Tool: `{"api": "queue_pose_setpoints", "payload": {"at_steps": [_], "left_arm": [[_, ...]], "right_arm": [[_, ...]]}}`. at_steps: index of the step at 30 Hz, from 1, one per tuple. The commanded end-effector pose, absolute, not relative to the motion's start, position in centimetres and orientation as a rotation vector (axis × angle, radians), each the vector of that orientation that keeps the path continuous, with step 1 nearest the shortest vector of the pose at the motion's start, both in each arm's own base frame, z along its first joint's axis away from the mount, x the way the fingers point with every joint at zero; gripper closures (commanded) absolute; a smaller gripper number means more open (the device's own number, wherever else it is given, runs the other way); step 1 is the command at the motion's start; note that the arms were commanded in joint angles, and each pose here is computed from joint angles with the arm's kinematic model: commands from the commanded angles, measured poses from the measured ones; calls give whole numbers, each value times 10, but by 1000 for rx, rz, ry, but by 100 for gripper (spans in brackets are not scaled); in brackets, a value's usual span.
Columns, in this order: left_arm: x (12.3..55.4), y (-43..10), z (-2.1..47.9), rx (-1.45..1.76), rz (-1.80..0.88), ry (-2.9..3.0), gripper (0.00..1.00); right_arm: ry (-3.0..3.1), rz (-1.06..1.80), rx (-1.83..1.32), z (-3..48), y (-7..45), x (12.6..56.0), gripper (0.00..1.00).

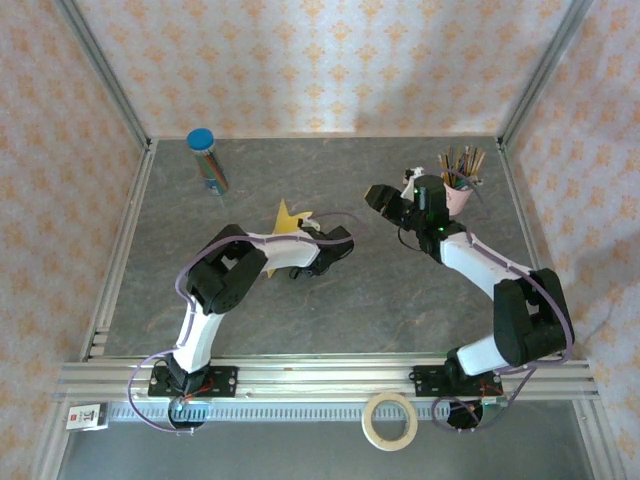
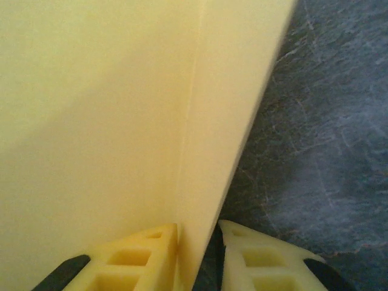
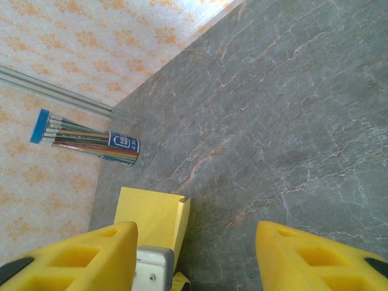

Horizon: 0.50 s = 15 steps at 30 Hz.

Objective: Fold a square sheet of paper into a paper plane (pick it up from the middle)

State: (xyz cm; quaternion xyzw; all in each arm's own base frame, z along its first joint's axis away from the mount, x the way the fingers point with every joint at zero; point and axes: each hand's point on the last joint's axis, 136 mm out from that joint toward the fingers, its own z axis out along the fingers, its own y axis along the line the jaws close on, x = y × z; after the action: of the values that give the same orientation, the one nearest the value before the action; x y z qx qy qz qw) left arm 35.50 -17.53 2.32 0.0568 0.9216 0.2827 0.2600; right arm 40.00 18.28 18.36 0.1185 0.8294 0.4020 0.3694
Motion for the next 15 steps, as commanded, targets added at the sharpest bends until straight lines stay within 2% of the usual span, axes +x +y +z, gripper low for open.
{"api": "queue_pose_setpoints", "payload": {"at_steps": [1,10,15], "left_arm": [[352,-224,8,26,424,2570,72],[350,-224,14,-9,483,2529,72],[352,-233,29,-12,477,2487,67]], "right_arm": [[2121,1072,301,182,185,400,47],[2136,1108,306,175,189,397,47],[2128,1104,319,176,188,397,47]]}}
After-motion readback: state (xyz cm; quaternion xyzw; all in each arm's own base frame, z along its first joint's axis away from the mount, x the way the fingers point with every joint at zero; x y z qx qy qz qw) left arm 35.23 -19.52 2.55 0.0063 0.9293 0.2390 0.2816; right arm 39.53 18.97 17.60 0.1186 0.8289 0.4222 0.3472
